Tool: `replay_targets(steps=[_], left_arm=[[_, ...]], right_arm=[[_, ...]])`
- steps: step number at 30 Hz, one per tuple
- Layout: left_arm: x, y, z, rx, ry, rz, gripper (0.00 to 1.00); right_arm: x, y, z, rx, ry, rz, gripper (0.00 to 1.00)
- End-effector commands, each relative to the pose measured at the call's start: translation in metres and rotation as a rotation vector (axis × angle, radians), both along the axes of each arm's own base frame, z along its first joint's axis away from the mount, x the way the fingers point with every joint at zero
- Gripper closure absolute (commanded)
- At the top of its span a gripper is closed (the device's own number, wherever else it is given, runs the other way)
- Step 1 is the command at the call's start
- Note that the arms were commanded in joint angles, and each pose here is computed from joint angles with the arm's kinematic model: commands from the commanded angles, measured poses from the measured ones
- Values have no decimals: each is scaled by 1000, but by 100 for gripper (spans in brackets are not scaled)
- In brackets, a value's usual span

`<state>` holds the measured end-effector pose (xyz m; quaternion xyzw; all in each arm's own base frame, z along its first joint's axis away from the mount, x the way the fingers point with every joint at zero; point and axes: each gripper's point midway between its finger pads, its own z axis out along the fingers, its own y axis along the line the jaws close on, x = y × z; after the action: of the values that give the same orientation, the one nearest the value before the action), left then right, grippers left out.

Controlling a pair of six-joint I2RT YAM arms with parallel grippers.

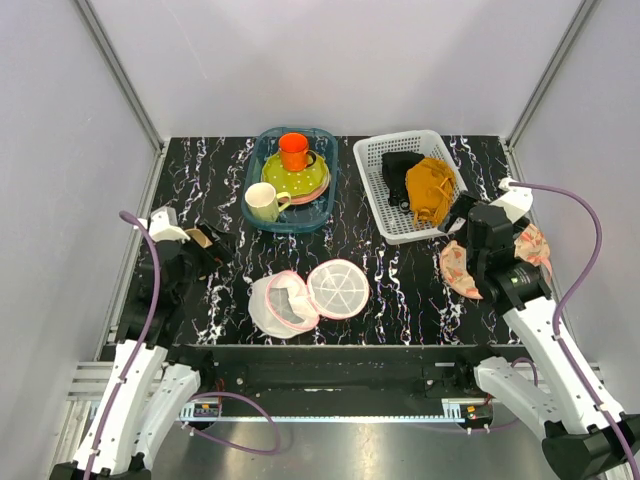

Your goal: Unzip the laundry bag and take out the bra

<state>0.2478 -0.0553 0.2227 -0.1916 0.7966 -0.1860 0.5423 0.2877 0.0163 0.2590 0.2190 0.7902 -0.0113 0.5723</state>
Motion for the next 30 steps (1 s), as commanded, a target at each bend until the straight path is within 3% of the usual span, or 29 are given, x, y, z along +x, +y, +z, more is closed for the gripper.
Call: replay_targets(steps=[1,7,13,22,30], left_arm=[[4,-6,22,-7,-58,-35,1],[6,-21,19,-10,-24,-128,1],[5,-25,15,0,1,-157,1],[10,-36,5,-17,37,-211,1],[7,-36,-5,-17,52,-214,1]], right_arm=[[-6,-7,2,19,-33,-48,0],[-13,-17,-24,14,48,-123,0],[-36,-50,-54,20,132,-363,0],[-44,-78,-128,347,343,-442,0],[-33,-82,-210,526,473,-515,0]])
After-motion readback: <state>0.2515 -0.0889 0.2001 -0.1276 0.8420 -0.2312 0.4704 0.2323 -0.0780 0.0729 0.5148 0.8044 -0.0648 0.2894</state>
